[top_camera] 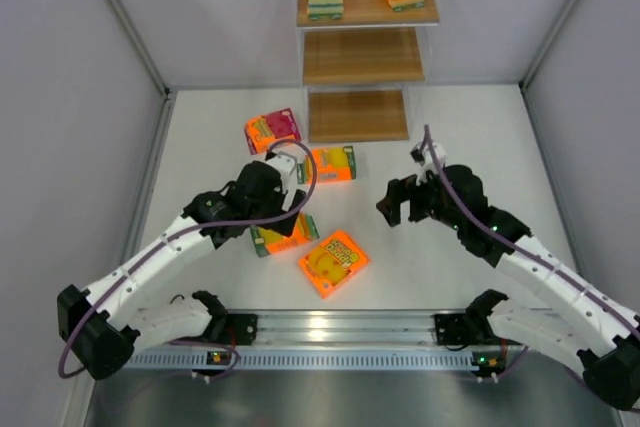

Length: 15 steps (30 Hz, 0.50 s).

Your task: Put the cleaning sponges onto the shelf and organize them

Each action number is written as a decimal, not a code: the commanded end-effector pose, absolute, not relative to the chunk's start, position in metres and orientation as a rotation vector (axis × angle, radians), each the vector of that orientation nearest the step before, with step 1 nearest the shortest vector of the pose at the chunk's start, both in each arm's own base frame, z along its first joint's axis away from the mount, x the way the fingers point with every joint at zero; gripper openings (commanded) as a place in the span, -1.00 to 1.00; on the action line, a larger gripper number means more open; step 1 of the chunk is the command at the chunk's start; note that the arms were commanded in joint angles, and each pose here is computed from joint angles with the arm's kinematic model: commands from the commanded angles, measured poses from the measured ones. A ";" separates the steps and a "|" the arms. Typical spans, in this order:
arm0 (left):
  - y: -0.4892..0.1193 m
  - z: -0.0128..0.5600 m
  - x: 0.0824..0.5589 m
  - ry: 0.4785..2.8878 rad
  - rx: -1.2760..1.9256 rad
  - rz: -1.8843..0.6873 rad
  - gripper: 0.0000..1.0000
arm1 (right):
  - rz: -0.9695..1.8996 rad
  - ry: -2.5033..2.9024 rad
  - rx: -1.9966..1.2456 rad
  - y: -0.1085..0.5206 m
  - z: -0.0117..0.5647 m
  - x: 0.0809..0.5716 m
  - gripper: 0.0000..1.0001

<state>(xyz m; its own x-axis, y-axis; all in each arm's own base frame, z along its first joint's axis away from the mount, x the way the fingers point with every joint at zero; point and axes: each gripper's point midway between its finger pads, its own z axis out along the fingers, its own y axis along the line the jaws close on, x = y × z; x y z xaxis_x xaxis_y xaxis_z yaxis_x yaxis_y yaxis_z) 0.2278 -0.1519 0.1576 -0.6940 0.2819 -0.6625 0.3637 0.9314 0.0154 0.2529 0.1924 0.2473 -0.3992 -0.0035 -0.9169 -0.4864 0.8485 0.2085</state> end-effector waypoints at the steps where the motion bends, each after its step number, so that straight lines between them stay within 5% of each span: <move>1: -0.165 0.196 0.231 2.207 0.722 -0.209 0.97 | 0.762 1.844 -0.537 0.224 0.236 0.230 0.99; 6: -0.183 0.169 0.191 2.007 1.283 -0.378 0.89 | 0.806 1.889 -0.624 0.236 0.199 0.228 0.99; 15: -0.172 0.135 0.217 1.995 1.450 -0.213 0.80 | 0.838 1.841 -0.594 0.244 0.212 0.237 0.99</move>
